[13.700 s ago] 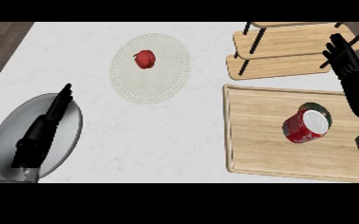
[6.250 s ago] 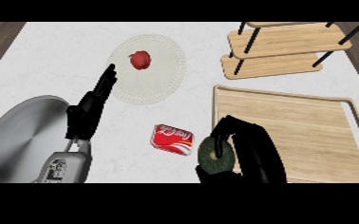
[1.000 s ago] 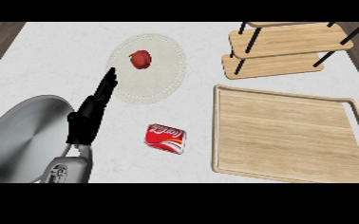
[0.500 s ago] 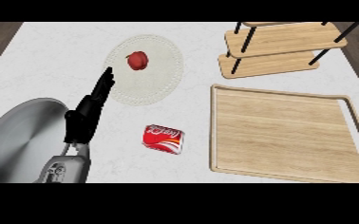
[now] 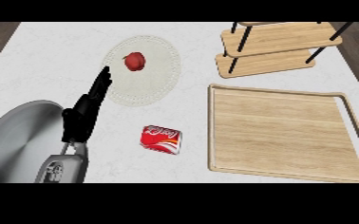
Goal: Pick the squash from the tray and place it in the tiered shelf
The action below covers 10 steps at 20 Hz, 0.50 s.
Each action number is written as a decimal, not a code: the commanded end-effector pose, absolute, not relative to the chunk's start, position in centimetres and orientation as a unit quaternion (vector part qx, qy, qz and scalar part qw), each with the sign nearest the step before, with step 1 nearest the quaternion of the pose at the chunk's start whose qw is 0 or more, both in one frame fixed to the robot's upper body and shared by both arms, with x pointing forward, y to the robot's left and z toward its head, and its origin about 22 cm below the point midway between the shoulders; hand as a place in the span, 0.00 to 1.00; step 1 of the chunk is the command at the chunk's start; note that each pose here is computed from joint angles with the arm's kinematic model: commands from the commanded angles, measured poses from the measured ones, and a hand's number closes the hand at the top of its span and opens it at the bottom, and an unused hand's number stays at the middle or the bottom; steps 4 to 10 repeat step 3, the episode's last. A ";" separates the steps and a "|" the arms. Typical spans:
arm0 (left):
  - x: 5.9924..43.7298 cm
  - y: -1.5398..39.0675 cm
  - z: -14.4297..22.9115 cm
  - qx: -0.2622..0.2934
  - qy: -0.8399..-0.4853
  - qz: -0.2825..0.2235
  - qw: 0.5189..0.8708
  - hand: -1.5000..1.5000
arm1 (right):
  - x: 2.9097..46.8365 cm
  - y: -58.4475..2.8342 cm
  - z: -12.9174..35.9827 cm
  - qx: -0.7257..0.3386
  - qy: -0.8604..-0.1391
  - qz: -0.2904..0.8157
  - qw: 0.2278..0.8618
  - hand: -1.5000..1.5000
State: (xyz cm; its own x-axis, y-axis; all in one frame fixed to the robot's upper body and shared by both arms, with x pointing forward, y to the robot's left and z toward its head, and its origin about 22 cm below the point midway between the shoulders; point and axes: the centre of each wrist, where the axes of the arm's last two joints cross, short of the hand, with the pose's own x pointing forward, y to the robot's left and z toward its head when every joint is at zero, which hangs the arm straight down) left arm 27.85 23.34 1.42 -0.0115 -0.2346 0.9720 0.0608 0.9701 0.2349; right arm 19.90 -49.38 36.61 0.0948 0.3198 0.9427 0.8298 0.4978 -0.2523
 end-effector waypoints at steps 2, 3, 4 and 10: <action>26.9 23.3 1.2 0.059 -0.700 -0.108 0.703 0.50 | 14.0 -54.2 35.3 -0.445 -0.638 -0.205 0.594 0.00; 26.8 24.2 1.8 0.064 -0.699 -0.106 0.704 0.50 | 12.2 -54.5 36.1 -0.439 -0.639 -0.199 0.599 0.00; 26.8 24.2 1.8 0.064 -0.699 -0.106 0.704 0.50 | 12.2 -54.5 36.1 -0.439 -0.639 -0.199 0.599 0.00; 26.8 24.2 1.8 0.064 -0.699 -0.106 0.704 0.50 | 12.2 -54.5 36.1 -0.439 -0.639 -0.199 0.599 0.00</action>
